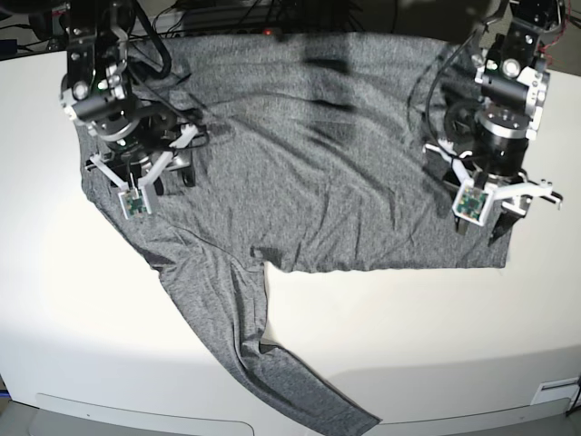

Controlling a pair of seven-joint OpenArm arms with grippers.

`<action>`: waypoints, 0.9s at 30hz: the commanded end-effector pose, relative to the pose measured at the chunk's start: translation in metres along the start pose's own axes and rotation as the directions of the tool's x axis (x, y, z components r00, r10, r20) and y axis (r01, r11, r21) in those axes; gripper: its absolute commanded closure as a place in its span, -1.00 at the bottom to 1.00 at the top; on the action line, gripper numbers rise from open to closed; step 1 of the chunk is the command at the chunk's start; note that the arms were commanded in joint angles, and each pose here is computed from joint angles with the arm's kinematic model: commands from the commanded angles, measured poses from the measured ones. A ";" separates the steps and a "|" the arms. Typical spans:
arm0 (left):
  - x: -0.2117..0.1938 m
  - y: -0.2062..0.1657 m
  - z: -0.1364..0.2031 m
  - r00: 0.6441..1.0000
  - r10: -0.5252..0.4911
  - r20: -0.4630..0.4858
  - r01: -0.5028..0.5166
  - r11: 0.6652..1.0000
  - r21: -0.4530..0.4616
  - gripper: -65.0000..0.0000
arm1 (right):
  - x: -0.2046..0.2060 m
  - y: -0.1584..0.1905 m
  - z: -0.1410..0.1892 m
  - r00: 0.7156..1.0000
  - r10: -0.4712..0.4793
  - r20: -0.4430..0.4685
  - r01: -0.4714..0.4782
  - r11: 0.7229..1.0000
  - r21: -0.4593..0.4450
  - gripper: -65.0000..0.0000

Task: Fold the T-shirt properly
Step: 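Release the shoulder edge and move both grippers toward the shirt's sides, then grasp the shirt's side edges near the hem with both grippers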

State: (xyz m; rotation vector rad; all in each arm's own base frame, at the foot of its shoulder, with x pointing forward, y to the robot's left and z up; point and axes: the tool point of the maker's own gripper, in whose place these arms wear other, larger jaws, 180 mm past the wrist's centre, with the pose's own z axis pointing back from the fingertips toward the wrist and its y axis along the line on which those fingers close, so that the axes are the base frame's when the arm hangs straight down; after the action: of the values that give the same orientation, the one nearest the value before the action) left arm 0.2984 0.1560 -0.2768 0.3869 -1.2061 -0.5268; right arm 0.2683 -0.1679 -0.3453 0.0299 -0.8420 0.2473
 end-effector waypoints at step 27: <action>-0.080 0.094 -0.145 0.935 0.143 -0.324 -0.170 0.984 -0.057 0.33 | 0.022 -0.010 -0.001 1.000 0.020 0.006 -0.020 1.000 -0.023 0.11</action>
State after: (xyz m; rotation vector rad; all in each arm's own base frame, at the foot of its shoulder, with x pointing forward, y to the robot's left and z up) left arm 0.4162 0.2732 -0.3601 0.2590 -0.8150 -0.3646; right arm 0.2788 -0.1727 -0.3404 0.0082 -0.8089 0.2477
